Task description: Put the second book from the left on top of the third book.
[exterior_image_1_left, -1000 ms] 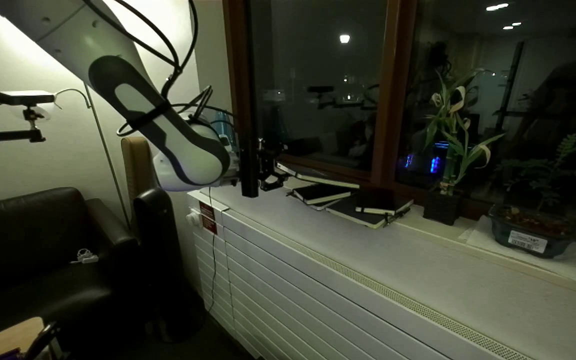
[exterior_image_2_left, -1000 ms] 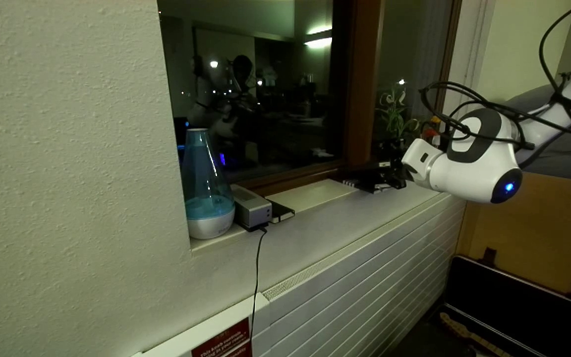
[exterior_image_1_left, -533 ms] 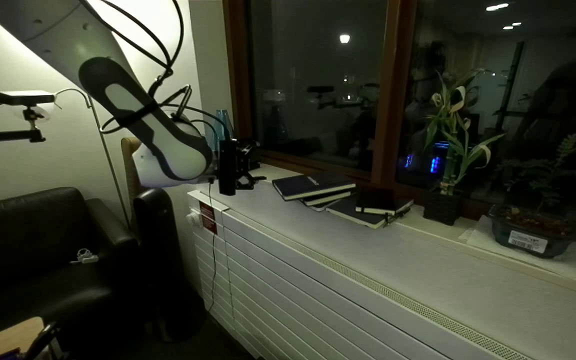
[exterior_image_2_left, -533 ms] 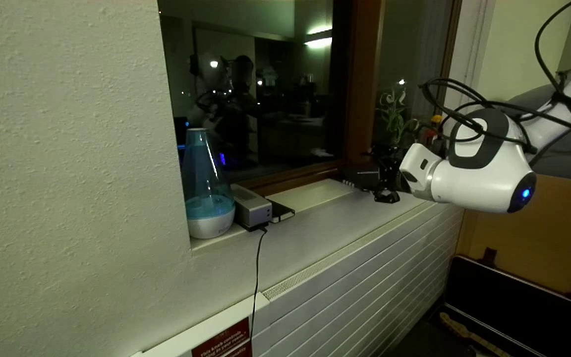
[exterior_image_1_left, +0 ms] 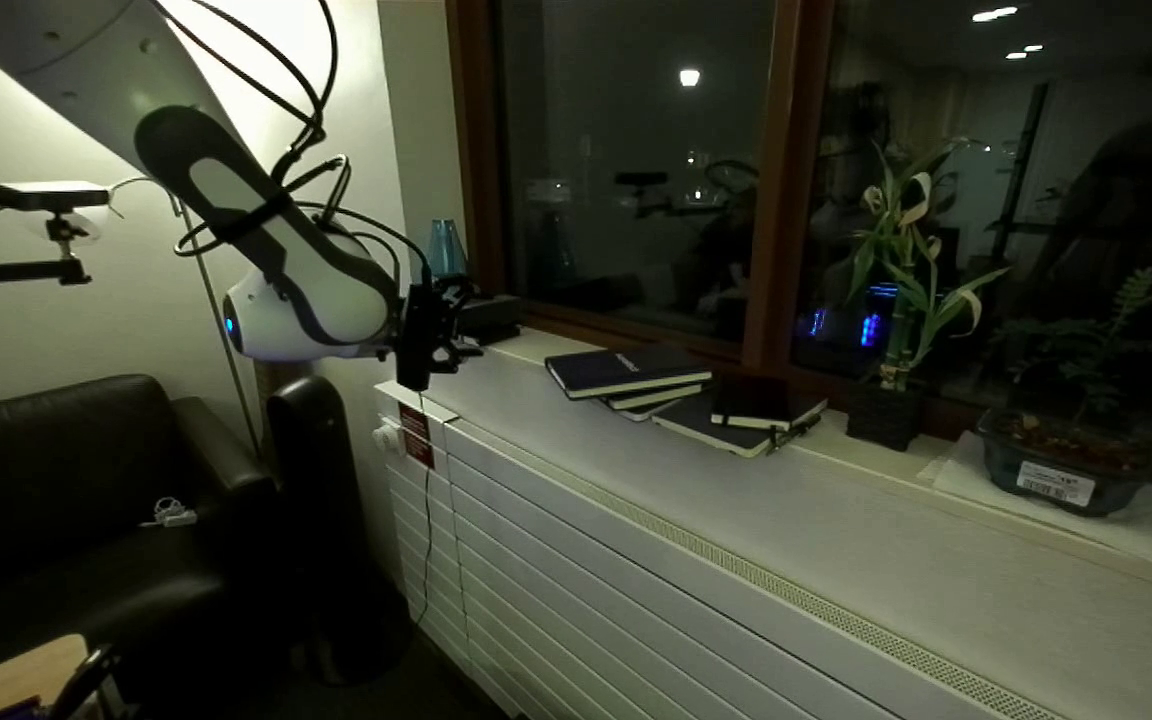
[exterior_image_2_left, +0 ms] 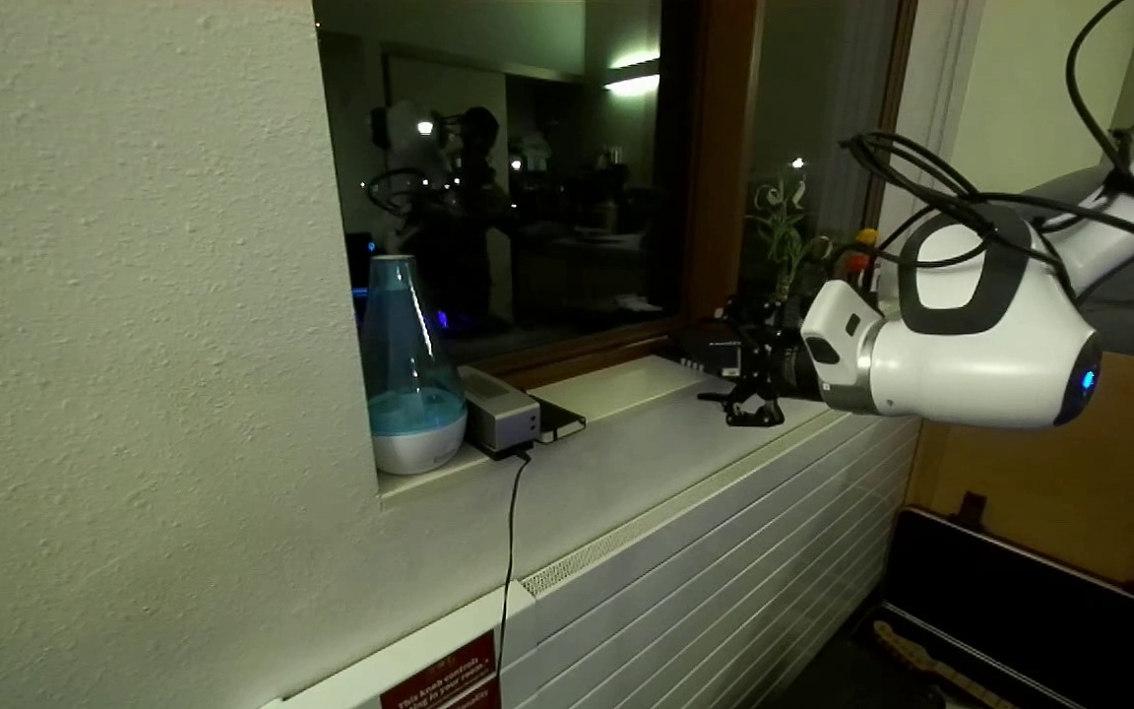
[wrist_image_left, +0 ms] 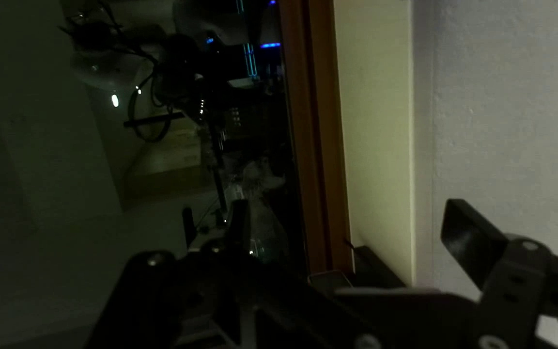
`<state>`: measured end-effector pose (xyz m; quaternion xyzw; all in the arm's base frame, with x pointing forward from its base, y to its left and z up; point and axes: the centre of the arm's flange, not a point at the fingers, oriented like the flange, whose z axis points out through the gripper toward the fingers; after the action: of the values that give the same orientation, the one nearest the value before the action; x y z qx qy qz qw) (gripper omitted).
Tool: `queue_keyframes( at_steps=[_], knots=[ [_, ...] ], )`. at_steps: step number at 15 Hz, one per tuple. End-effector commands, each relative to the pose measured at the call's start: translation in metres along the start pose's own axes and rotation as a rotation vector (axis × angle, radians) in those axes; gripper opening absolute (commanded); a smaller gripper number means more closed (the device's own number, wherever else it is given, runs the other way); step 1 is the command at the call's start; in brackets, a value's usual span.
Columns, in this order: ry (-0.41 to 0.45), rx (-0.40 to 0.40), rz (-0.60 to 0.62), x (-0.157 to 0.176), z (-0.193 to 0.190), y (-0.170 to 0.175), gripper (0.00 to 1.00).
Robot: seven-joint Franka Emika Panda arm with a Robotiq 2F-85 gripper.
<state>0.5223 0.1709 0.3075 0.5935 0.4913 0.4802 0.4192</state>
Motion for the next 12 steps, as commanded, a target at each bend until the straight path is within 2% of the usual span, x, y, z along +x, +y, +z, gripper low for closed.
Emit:
queue_keyframes(
  at_steps=[1,8,12],
  knots=[
    [0.065,0.074,0.151,-0.008,-0.018,-0.002,1.00],
    [-0.019,0.162,0.505,0.046,-0.038,-0.022,1.00],
    [-0.039,0.217,0.636,0.106,-0.075,-0.038,1.00]
  ],
)
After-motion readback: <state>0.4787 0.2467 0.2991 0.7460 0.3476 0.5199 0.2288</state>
